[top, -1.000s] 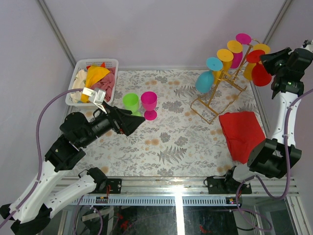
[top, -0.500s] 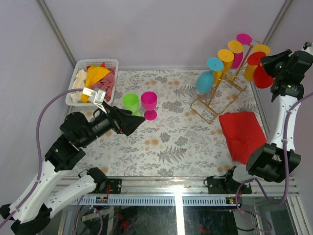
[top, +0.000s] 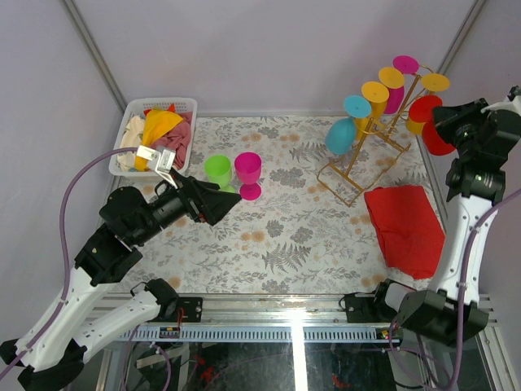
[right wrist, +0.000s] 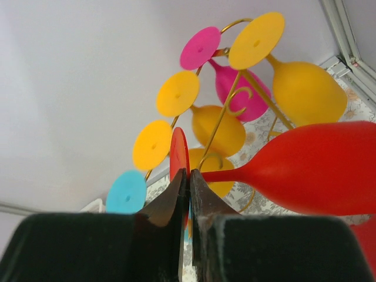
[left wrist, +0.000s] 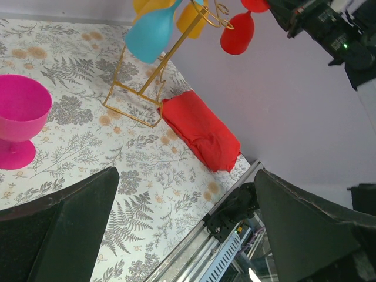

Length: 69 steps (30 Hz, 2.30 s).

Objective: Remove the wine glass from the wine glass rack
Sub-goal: Pick up the wine glass from the wine rack, then place the wine glass at the center of the board.

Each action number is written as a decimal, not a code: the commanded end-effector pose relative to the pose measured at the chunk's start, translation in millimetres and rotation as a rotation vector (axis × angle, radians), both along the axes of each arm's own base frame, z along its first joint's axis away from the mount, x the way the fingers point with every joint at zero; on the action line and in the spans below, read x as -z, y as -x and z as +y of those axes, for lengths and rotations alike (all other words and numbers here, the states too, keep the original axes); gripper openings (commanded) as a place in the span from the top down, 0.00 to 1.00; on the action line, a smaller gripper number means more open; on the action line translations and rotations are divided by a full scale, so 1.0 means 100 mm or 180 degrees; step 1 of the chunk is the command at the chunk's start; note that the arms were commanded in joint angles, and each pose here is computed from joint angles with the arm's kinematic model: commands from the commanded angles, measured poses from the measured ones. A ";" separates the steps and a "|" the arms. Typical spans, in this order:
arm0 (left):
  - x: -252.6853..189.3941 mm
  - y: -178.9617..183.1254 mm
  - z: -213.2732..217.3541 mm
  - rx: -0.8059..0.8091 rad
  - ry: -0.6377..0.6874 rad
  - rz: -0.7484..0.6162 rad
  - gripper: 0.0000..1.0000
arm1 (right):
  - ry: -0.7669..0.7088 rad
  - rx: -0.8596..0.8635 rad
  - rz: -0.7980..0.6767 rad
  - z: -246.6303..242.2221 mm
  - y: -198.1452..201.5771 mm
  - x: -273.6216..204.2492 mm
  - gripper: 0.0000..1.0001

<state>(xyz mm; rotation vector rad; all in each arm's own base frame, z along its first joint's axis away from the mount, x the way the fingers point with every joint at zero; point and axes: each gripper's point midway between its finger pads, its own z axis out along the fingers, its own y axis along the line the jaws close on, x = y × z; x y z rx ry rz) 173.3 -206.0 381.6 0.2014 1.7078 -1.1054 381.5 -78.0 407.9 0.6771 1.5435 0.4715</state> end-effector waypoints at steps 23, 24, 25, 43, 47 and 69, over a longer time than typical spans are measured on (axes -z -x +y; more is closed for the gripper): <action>-0.05 -0.16 0.07 -0.0325 0.0264 -0.0005 0.00 | 0.0571 -0.1918 -0.1038 1.61 1.81 -0.88 1.00; -0.05 -0.16 0.07 -0.0325 0.0261 -0.0007 0.00 | 0.0572 -0.2072 -0.1088 1.68 1.86 -0.92 1.00; -0.05 -0.17 0.08 -0.0331 0.0261 -0.0006 0.00 | 0.0568 -0.2223 -0.1131 1.74 1.91 -0.94 1.00; -0.12 -0.14 -0.03 -0.0160 0.0423 -0.0019 0.00 | 0.0529 -0.3820 -0.1125 2.26 2.47 -0.79 1.00; -0.13 -0.17 -0.08 -0.0128 0.0480 -0.0022 0.00 | 0.0287 -0.4070 -0.0876 2.29 2.40 -0.62 1.00; -0.19 0.10 -0.62 0.1009 0.0629 0.0190 0.10 | 0.0366 -0.4715 -0.0159 3.35 2.08 0.26 1.00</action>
